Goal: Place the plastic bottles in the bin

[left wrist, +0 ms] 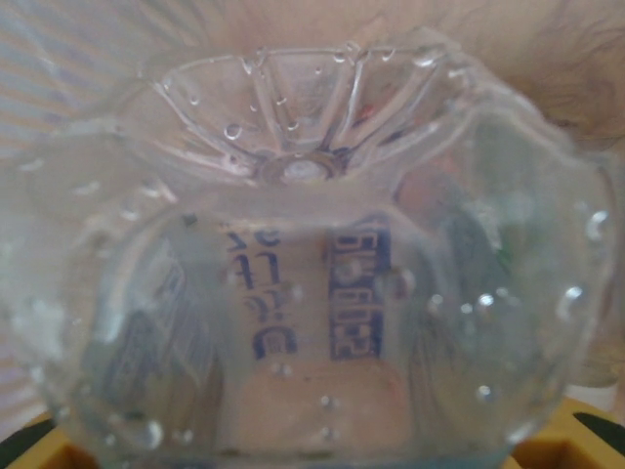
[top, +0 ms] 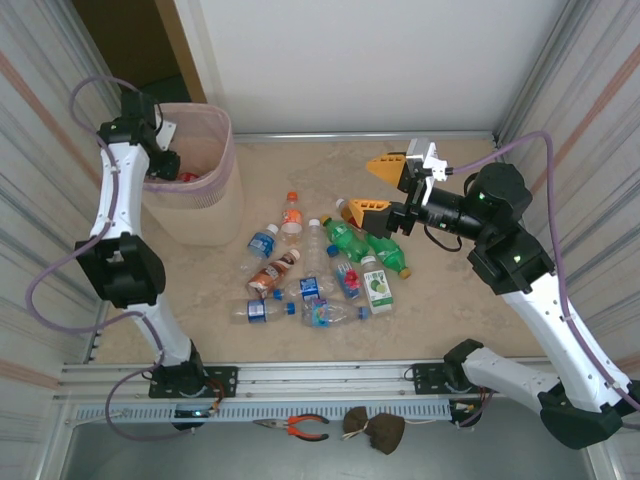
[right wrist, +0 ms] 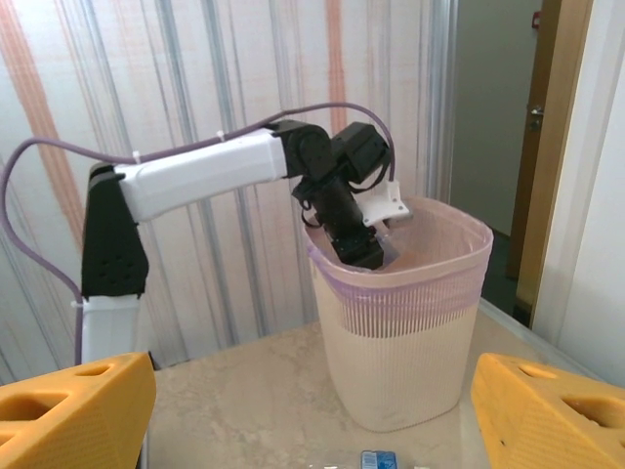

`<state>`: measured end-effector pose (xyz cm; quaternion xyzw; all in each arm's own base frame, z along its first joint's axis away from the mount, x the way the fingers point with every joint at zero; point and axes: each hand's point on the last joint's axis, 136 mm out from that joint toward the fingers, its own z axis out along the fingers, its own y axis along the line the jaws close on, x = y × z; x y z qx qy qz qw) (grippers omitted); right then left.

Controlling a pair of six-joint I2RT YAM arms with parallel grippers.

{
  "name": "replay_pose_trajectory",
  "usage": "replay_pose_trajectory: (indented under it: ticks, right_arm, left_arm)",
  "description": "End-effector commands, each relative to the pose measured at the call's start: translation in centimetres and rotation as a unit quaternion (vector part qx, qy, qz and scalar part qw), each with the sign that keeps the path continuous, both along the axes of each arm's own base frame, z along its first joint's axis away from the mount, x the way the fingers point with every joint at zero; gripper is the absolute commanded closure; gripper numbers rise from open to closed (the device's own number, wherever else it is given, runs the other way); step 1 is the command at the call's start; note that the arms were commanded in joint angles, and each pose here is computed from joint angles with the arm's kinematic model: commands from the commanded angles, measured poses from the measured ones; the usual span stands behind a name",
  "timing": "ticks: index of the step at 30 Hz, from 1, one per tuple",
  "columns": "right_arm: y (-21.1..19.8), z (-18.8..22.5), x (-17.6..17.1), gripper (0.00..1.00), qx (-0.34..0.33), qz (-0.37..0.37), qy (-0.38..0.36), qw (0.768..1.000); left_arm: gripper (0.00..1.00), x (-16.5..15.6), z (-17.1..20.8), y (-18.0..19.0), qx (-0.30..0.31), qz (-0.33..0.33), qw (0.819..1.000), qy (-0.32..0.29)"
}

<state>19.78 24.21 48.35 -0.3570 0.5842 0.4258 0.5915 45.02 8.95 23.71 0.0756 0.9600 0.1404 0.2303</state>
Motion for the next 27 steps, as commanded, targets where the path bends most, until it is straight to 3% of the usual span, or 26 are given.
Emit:
replay_pose_trajectory:
  ticks: [1, 17, 21, 27]
  right_arm:
    - [-0.2, -0.1, -0.1, 0.16, -0.004, -0.001, -0.010, 1.000]
    - [-0.2, -0.5, -0.1, 0.17, -0.005, -0.002, -0.007, 1.000]
    - [-0.2, -0.3, -0.1, 0.17, -0.002, -0.003, -0.008, 1.000]
    - [-0.2, 0.0, 0.0, 0.17, 0.001, -0.003, -0.009, 1.000]
  left_arm:
    - [0.50, 0.5, -2.4, 0.1, -0.031, 0.004, 0.999, 0.025]
    - [0.39, 0.5, -13.1, -0.4, -0.089, 0.015, 0.982, 0.164]
    - [0.34, 0.3, -14.1, -0.6, -0.098, 0.017, 0.980, 0.172]
    - [0.27, 0.7, -12.4, -0.7, -0.100, 0.016, 0.984, 0.146]
